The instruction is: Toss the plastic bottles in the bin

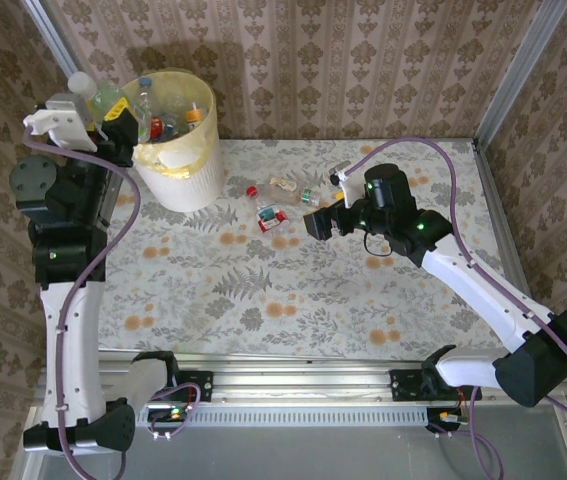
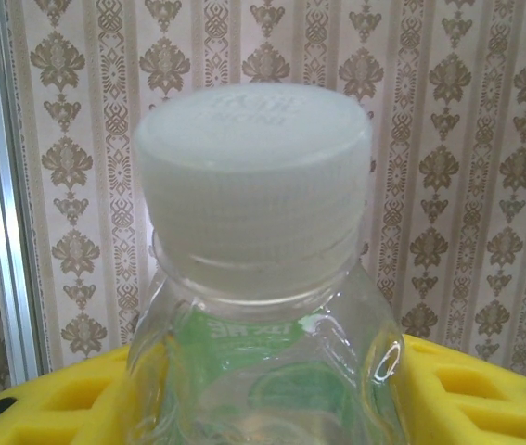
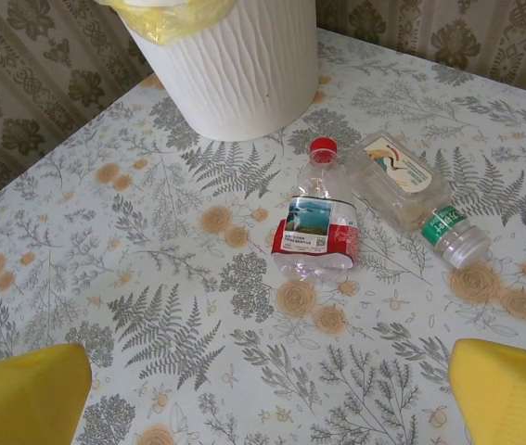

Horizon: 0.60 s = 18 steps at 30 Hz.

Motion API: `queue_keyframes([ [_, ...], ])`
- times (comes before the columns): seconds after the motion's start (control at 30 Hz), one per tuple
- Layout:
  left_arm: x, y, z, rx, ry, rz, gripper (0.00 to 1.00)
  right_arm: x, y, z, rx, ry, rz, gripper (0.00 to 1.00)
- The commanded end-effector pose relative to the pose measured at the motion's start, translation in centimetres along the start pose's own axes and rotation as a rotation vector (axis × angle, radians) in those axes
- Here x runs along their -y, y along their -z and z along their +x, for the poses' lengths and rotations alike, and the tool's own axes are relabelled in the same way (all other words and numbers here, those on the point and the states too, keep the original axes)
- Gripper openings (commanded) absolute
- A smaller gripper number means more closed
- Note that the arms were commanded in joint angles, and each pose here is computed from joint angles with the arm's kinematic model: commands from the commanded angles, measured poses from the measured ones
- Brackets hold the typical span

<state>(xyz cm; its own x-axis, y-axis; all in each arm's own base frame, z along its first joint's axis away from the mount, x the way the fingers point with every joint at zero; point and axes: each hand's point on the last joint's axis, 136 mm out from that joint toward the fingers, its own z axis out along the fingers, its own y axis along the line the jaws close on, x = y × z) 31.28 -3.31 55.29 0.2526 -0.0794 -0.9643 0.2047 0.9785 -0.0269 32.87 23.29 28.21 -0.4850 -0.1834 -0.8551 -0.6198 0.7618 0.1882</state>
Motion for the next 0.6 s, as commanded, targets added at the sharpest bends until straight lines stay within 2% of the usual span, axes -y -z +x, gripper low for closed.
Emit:
queue_keyframes([
  [0.0, -0.5, -1.0, -1.1, 0.041, -0.031, -0.002, 0.42, 0.4, -0.2, 0.5, -0.013, 0.02, 0.026, 1.0],
  [0.13, -1.4, -3.6, 0.4, 0.003, -0.014, 0.003, 0.43, 0.5, -0.2, 0.6, -0.016, 0.029, 0.032, 1.0],
  [0.2, -2.3, -5.7, 1.9, -0.029, 0.007, 0.0, 0.47, 0.7, -0.3, 0.6, -0.018, 0.032, 0.038, 1.0],
  [0.23, -2.8, -6.9, 2.8, -0.051, 0.016, 0.007, 0.51, 0.7, -0.3, 0.6, -0.019, 0.032, 0.039, 1.0],
  [0.3, -4.1, -10.1, 5.6, -0.119, 0.044, 0.026, 0.71, 0.7, -0.7, 0.5, -0.022, 0.024, 0.034, 1.0],
  [0.4, -6.7, -13.9, 8.7, -0.224, 0.107, 0.001, 0.9, 0.3, -1.4, 0.8, -0.04, 0.003, -0.001, 1.0],
  [0.47, -6.7, -15.5, 9.0, -0.273, 0.18, 0.048, 0.96, 0.2, -1.6, 1.1, -0.053, -0.01, -0.011, 1.0],
  [0.57, -4.6, -15.8, 6.6, -0.265, 0.199, 0.125, 1.0, 0.6, -1.9, 2.0, -0.082, -0.026, 0.007, 1.0],
])
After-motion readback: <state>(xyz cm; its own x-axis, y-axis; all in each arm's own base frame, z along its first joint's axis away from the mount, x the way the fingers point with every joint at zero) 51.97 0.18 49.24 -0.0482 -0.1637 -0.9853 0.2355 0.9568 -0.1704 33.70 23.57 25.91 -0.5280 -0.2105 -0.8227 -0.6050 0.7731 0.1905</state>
